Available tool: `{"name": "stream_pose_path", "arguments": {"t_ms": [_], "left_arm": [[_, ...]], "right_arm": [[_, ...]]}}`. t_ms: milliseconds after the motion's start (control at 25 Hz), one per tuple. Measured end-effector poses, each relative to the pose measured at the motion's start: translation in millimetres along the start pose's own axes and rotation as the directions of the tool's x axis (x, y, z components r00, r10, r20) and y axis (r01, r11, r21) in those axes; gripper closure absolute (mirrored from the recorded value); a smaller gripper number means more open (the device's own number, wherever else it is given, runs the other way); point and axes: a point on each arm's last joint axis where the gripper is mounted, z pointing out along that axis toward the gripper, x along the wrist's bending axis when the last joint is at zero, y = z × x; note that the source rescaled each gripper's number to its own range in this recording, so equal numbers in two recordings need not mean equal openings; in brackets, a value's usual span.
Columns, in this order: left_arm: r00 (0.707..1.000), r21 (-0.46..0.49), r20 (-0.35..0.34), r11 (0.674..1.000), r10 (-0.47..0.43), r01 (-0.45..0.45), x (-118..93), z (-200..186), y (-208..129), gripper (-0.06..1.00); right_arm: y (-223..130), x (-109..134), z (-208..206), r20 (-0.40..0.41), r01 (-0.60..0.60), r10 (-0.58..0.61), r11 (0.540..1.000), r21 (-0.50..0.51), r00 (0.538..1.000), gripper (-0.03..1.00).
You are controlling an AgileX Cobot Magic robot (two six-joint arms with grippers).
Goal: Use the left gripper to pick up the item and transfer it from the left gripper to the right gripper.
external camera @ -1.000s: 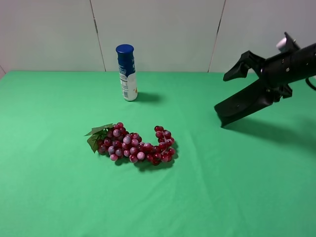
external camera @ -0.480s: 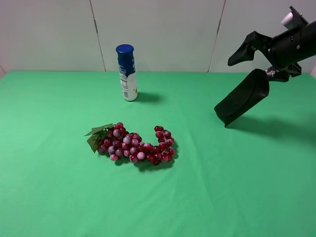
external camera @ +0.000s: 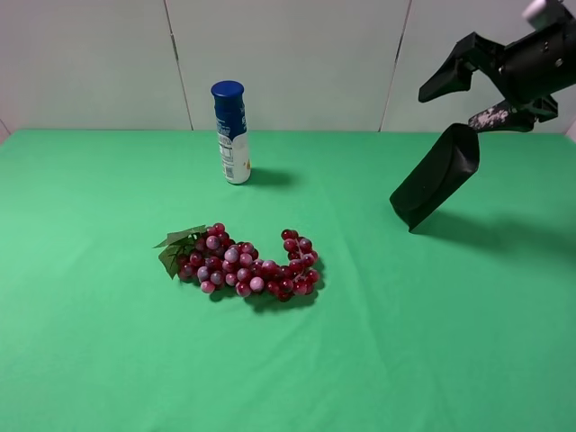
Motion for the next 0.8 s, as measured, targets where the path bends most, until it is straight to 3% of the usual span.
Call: {"name": "stream_pose_path", "arguments": {"t_ms": [800], "left_arm": [[1.0,0.0,0.0,1.0,0.0,0.0,0.0,0.0,0.0,-0.02]], "right_arm": [[-4.9,44.0,-76.5,-0.031,0.099,-0.104,0.988,-0.117,0.994,-0.03]]}}
